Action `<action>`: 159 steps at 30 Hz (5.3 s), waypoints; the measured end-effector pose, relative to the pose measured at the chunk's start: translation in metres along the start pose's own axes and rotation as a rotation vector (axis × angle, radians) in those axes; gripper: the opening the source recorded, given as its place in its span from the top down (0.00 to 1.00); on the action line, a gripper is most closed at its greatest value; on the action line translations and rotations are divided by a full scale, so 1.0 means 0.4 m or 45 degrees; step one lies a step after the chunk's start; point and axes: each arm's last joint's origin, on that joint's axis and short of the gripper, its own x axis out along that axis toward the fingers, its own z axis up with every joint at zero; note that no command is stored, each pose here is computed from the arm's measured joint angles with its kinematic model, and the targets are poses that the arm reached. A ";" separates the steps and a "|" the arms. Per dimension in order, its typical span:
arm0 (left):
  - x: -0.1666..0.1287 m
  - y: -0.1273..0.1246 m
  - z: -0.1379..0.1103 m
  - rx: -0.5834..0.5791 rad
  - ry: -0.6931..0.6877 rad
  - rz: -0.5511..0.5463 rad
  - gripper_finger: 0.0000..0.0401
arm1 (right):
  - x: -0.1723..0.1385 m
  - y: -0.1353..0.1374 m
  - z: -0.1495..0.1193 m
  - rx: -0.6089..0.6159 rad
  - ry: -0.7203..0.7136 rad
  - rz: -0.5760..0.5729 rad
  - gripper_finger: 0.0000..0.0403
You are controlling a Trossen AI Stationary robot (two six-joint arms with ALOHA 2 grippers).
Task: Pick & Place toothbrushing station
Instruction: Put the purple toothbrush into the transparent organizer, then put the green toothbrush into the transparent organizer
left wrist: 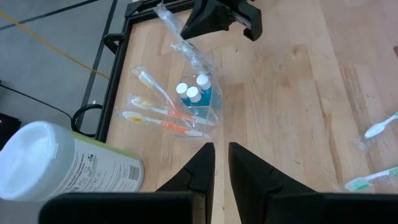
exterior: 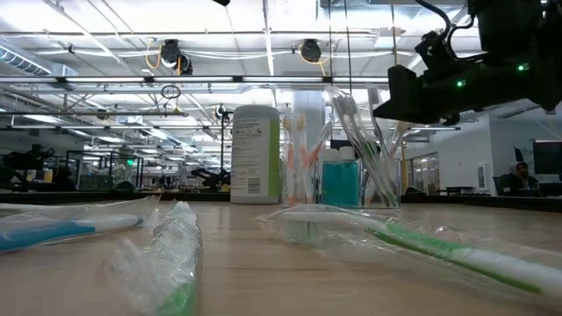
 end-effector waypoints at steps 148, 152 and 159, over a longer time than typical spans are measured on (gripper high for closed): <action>0.435 0.004 -0.193 -0.447 0.180 0.009 0.61 | -0.133 0.061 0.034 0.079 0.549 1.169 0.68; 0.377 0.006 -0.168 -0.431 0.103 -0.001 0.53 | -0.133 0.061 0.034 0.079 0.550 1.169 0.68; 0.201 0.017 -0.157 -0.473 0.066 -0.030 0.51 | -0.132 0.060 0.036 0.074 0.530 1.152 0.68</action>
